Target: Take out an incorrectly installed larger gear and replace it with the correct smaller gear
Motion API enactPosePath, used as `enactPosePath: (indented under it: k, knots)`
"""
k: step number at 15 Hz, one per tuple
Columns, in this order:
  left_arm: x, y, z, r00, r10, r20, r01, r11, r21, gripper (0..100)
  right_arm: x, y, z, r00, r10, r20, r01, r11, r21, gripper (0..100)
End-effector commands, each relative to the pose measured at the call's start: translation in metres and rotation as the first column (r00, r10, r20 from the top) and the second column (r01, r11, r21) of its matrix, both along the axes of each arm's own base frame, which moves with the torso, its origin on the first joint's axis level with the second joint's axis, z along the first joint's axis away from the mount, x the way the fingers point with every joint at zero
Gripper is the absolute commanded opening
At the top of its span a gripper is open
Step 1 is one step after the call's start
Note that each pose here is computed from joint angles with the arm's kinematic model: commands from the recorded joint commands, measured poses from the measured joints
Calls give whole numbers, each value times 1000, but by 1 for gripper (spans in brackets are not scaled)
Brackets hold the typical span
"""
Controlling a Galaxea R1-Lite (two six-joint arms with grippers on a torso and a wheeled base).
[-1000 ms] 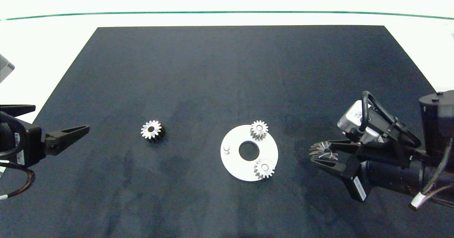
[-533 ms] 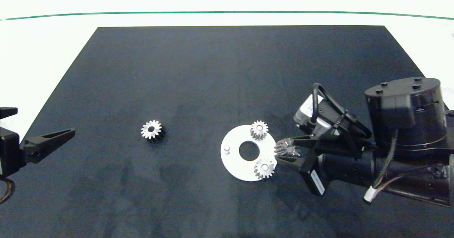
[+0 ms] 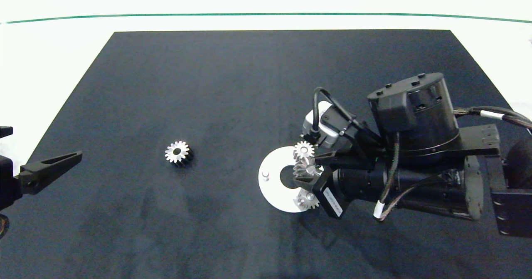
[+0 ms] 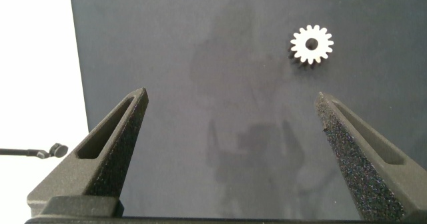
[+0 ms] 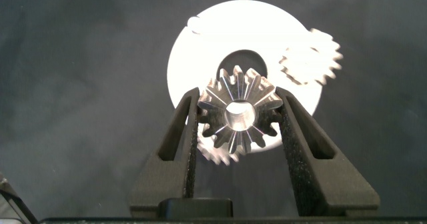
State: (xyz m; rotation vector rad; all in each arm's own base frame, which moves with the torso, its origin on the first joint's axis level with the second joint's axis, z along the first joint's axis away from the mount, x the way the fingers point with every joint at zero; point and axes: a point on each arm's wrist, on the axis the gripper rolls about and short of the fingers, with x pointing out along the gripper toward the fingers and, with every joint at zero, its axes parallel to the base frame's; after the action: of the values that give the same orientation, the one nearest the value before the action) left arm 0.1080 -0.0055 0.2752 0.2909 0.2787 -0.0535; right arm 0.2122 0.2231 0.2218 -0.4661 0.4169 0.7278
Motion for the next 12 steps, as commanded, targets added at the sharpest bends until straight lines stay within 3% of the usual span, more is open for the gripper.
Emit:
enactPosePath:
  k: [1, 12]
  knots:
    - [-1, 0, 0, 1000, 0, 2, 0, 1000, 1, 100, 10, 21, -9, 1000, 6, -7, -6, 1000, -23, 22]
    - [-4, 0, 1, 1000, 3, 13, -3, 1000, -4, 100, 22, 53, -26, 1000, -8, -1, 8, 998, -65, 22]
